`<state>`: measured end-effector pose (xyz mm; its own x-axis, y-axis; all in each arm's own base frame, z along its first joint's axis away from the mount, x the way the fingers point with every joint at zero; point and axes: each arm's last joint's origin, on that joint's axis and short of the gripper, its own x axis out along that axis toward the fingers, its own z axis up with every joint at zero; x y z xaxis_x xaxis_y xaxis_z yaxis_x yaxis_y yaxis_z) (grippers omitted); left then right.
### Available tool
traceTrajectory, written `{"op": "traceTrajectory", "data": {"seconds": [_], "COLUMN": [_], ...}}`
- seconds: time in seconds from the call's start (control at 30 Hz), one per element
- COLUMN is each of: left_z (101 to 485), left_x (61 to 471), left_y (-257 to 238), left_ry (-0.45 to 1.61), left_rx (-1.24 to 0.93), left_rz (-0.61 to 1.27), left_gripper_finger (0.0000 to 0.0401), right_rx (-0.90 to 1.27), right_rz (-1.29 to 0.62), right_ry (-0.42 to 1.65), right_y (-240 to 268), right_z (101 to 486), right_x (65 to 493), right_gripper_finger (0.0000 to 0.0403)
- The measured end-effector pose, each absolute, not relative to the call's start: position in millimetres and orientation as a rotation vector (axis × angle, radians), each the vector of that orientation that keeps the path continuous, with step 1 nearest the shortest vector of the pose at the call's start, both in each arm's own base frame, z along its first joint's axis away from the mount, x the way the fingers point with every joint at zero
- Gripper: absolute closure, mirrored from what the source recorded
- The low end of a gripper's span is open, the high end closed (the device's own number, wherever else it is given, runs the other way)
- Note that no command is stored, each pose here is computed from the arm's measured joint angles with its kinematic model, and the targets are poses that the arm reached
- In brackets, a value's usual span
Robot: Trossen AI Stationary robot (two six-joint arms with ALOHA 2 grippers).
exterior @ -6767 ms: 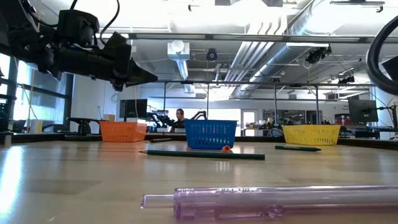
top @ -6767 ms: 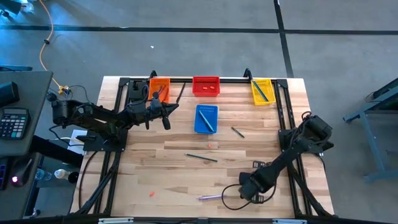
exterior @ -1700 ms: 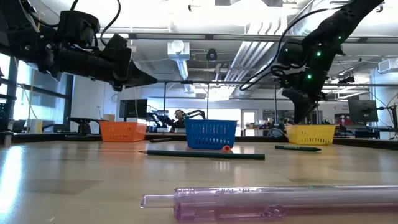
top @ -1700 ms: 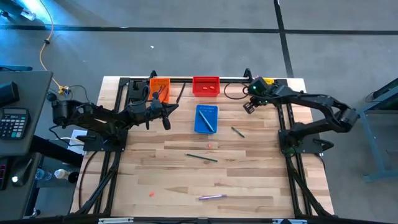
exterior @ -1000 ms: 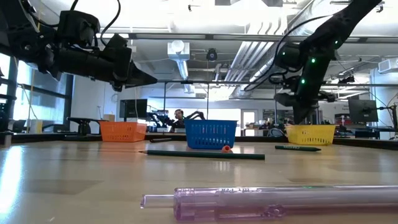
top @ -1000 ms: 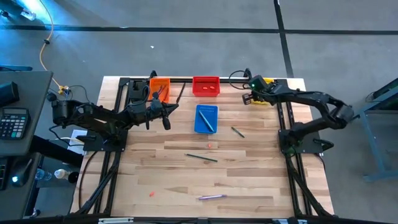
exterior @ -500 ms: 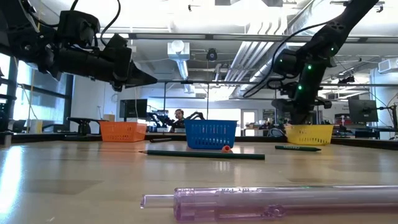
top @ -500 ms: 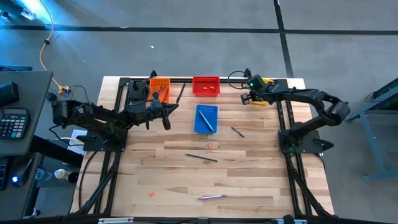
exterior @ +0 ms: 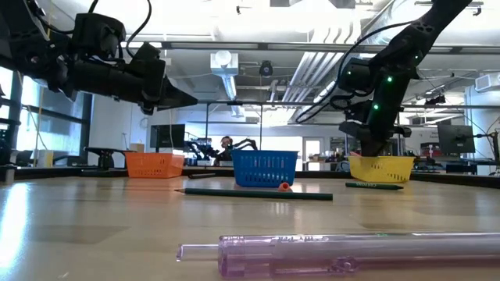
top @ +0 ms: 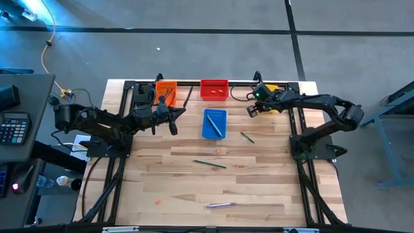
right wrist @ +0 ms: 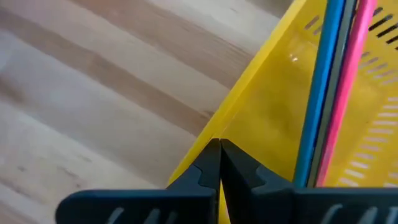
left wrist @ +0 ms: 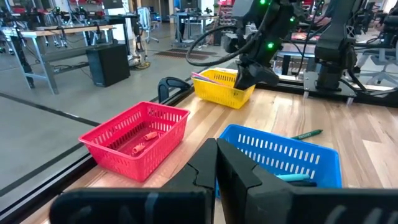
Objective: Sort crayons/erasers/pens/pencils in bins
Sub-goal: Adjust the yellow bin, then put the dark green crayon into the orange bin
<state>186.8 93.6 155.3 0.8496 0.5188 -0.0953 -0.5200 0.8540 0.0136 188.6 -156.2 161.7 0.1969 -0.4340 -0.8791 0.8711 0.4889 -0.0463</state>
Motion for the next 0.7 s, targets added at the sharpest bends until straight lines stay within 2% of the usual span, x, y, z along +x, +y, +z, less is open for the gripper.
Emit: {"op": "traceTrajectory", "data": {"seconds": [0.17,0.4,0.7], "left_z": [155,155,155], "left_x": [187,187,187], "left_y": [94,94,93], "left_ry": [0.097,0.097,0.103], "left_rx": [-0.013,-0.013,-0.005], "left_rz": [0.547,0.547,0.537], "left_gripper_finger": [0.0401,0.0401,0.0401], "right_rx": [0.498,0.379,0.234], "right_rz": [-0.952,-0.900,-0.612], "right_ry": [0.985,0.889,0.525], "right_y": [-154,-148,-106], "right_z": [169,203,182], "right_x": [188,188,195], "right_gripper_finger": [0.0403,0.0403,0.0403]}}
